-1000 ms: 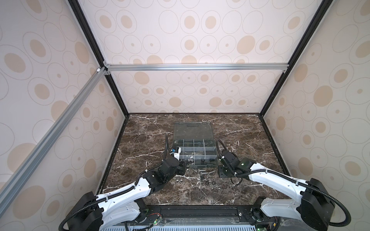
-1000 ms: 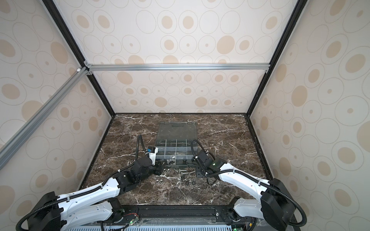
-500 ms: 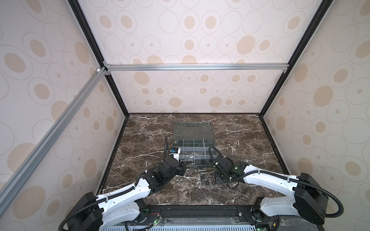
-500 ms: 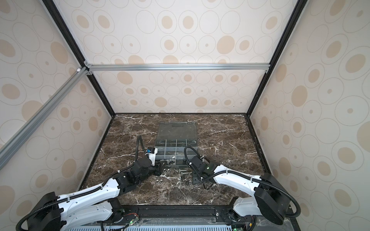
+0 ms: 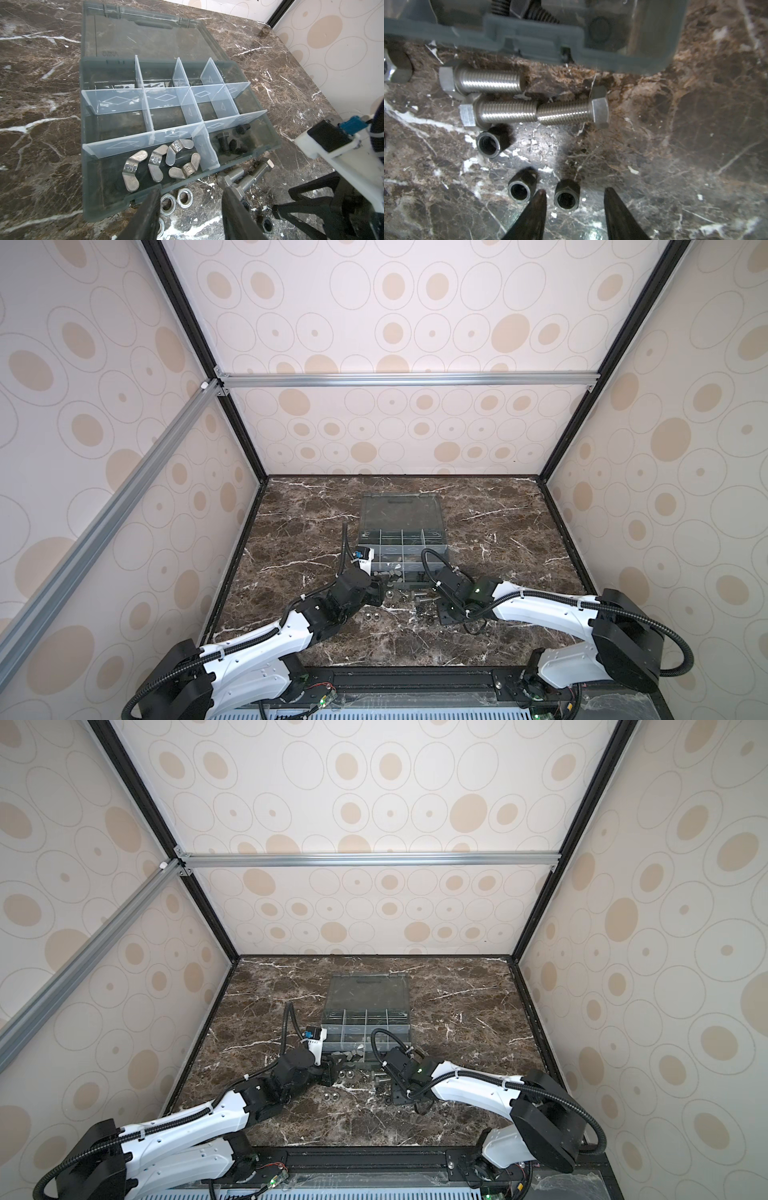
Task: Sort the screws and nuts into containers
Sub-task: 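Withdraw the right gripper back toward the pile in front of the box, then lower the right gripper onto a dark hex nut and close it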
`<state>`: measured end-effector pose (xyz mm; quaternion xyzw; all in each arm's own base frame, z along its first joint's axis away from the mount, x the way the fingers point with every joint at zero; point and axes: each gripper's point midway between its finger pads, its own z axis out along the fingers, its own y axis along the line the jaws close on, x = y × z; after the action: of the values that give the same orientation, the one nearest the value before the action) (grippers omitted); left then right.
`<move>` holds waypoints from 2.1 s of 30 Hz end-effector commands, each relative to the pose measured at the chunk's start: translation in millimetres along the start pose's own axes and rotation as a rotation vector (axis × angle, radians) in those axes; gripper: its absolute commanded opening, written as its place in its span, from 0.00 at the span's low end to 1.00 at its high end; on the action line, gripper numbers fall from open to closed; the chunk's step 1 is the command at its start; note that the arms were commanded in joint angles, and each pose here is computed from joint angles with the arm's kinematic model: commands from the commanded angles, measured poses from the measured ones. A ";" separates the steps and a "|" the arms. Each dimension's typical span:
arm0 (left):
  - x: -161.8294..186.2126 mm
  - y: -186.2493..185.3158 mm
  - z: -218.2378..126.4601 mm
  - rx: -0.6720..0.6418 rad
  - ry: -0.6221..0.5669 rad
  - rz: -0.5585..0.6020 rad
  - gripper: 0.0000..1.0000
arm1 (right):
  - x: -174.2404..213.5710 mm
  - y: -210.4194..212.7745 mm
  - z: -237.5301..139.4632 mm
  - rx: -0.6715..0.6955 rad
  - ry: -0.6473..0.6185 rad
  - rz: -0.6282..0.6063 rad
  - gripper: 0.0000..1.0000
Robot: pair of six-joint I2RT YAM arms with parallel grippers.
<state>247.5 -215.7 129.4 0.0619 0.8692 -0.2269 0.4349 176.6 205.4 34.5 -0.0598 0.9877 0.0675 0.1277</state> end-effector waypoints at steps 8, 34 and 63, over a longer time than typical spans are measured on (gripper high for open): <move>-4.9 0.8 0.7 0.000 -0.020 -0.029 0.49 | 4.4 6.9 -0.7 0.013 0.013 0.001 0.48; -6.5 0.7 -1.2 0.002 -0.025 -0.029 0.49 | 11.6 8.2 11.1 0.100 0.058 -0.050 0.31; -7.0 1.4 -1.5 -0.002 -0.028 -0.035 0.50 | 18.6 12.1 31.1 0.109 0.098 -0.060 0.26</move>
<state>247.0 -215.3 127.6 0.0600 0.8695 -0.2280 0.4339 170.1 221.6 17.2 -0.0862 0.9911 0.0185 0.0998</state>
